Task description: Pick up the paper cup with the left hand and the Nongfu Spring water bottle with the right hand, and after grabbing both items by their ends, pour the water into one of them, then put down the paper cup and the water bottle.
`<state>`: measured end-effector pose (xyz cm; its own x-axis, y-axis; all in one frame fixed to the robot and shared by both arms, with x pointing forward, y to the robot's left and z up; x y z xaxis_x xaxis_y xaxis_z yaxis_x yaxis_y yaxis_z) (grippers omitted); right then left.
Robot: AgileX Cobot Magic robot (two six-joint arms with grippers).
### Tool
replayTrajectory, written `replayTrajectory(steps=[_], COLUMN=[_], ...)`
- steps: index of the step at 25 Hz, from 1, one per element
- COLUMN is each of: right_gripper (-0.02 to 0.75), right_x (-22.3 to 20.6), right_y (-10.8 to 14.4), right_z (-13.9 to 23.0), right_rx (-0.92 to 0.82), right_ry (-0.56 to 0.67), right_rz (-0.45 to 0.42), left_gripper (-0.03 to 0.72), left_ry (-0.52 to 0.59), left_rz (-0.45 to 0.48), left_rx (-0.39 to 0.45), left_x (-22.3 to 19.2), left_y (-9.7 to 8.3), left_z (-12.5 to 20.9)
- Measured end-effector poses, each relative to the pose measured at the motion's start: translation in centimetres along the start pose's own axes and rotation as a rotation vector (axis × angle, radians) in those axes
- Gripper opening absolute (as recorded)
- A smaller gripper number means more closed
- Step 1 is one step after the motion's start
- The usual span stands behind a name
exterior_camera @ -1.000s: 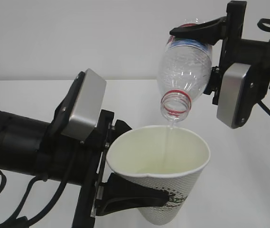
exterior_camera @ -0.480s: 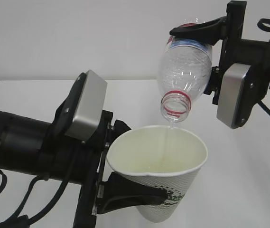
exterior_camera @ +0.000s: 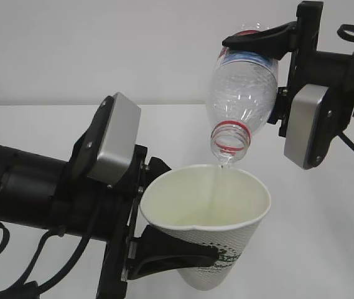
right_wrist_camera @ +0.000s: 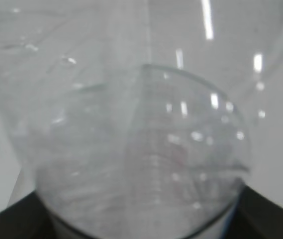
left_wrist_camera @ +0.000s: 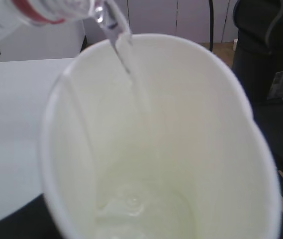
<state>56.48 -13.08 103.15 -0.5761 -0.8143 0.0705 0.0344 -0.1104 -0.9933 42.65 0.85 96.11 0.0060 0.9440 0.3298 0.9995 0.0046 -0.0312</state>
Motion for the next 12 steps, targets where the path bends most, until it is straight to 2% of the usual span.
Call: replayTrajectory(steps=[12], right_gripper=[0.483], right_x=[0.00], right_y=[0.00], right_z=[0.00], right_rx=[0.000], right_ry=[0.000], right_rz=[0.000], left_gripper=[0.450], left_ry=[0.000], left_rz=[0.001], left_rx=[0.000], left_x=[-0.02], left_y=[-0.03], left_z=[0.00])
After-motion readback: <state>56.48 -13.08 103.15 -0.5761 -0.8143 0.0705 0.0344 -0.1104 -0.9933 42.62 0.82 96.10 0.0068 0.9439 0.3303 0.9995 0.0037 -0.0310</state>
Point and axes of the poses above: a point on each arm's last joint axis where the gripper is mounted, x pointing back along that axis away from the gripper, y along the wrist's bending axis when the last joint is at zero, z = x × y, the point moved 7 cm from there along -x, pointing out along that axis toward the gripper, and after that the axes turned 4 degrees about x, right-handed, at the moved point
